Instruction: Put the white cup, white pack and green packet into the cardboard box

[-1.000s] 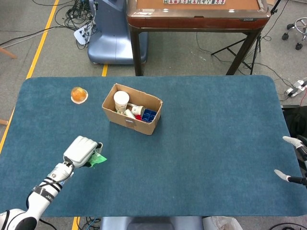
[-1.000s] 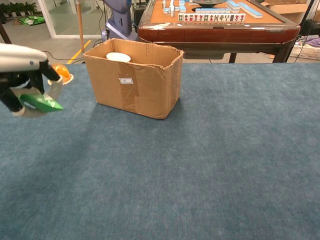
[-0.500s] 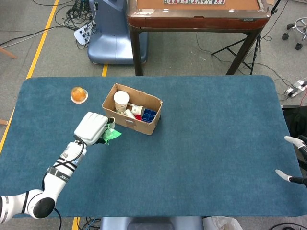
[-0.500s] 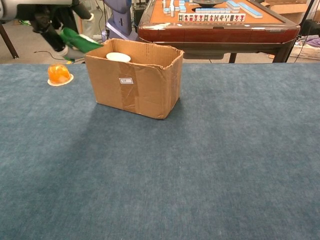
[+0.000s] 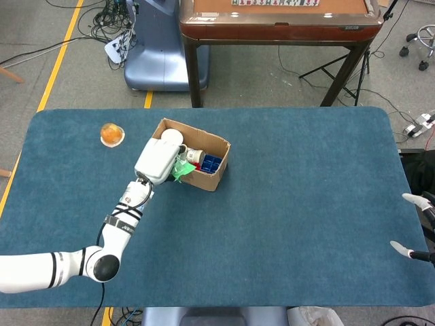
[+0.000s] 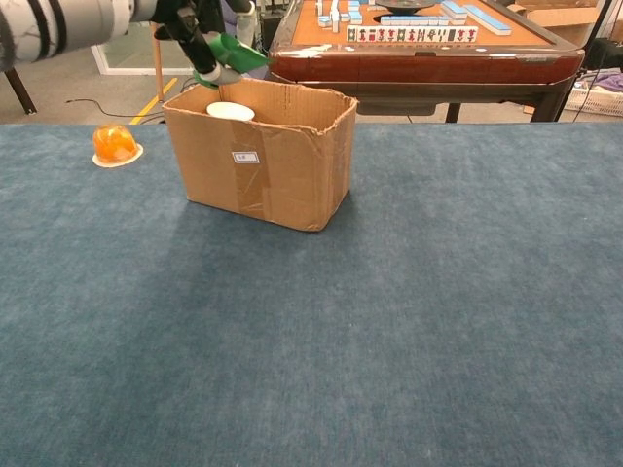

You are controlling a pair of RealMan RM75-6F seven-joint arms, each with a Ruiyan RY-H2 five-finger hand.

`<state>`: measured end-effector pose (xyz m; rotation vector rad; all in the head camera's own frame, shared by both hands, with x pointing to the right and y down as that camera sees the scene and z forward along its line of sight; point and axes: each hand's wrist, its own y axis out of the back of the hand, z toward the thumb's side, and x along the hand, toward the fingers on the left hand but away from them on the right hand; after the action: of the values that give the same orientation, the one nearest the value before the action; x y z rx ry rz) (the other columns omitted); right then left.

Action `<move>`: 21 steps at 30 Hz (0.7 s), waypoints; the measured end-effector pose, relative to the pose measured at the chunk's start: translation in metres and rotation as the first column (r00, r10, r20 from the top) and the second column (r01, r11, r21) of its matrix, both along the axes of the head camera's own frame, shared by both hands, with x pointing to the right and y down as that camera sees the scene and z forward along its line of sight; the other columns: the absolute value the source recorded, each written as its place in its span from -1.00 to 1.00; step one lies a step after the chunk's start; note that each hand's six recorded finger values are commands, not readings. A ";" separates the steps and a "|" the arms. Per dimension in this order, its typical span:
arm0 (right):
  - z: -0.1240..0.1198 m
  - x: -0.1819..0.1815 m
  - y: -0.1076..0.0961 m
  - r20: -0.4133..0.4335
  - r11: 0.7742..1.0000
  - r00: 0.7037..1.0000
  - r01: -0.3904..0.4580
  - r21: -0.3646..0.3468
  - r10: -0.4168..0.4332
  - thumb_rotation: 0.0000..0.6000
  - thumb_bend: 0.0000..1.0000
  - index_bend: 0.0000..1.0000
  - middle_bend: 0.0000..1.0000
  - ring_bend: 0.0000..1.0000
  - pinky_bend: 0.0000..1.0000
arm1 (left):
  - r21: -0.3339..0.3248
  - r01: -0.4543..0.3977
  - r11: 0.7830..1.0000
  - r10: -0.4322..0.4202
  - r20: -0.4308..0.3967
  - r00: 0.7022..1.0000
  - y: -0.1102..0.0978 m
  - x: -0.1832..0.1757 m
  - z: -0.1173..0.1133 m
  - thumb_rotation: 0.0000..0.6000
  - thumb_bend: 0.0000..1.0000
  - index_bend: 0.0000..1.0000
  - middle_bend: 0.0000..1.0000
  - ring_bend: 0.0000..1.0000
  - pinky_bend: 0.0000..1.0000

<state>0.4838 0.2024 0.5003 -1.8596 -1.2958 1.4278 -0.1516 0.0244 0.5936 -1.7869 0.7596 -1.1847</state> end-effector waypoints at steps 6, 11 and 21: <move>0.000 0.000 0.000 0.005 1.000 1.000 0.003 -0.003 -0.003 1.00 -0.83 -0.63 -0.61 -0.92 -0.65 | 0.004 -0.014 1.000 0.014 0.033 0.999 -0.007 0.018 0.018 1.00 -0.41 0.12 0.75 0.36 0.67; 0.001 0.000 0.001 0.005 1.000 1.000 0.004 -0.009 -0.004 1.00 -0.83 -0.63 -0.61 -0.93 -0.65 | 0.012 -0.048 0.999 0.047 0.055 0.997 -0.007 0.032 0.028 1.00 -0.44 -0.23 0.74 0.34 0.67; 0.002 -0.001 0.001 0.007 1.000 1.000 0.009 -0.013 -0.009 1.00 -0.83 -0.63 -0.61 -0.92 -0.65 | 0.060 -0.053 0.997 0.049 0.072 0.996 -0.009 0.036 0.024 1.00 -0.44 -0.86 0.73 0.34 0.67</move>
<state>0.4825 0.2029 0.5027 -1.8774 -1.2831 1.4296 -0.1155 0.0156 0.6177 -1.6955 0.6981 -1.1719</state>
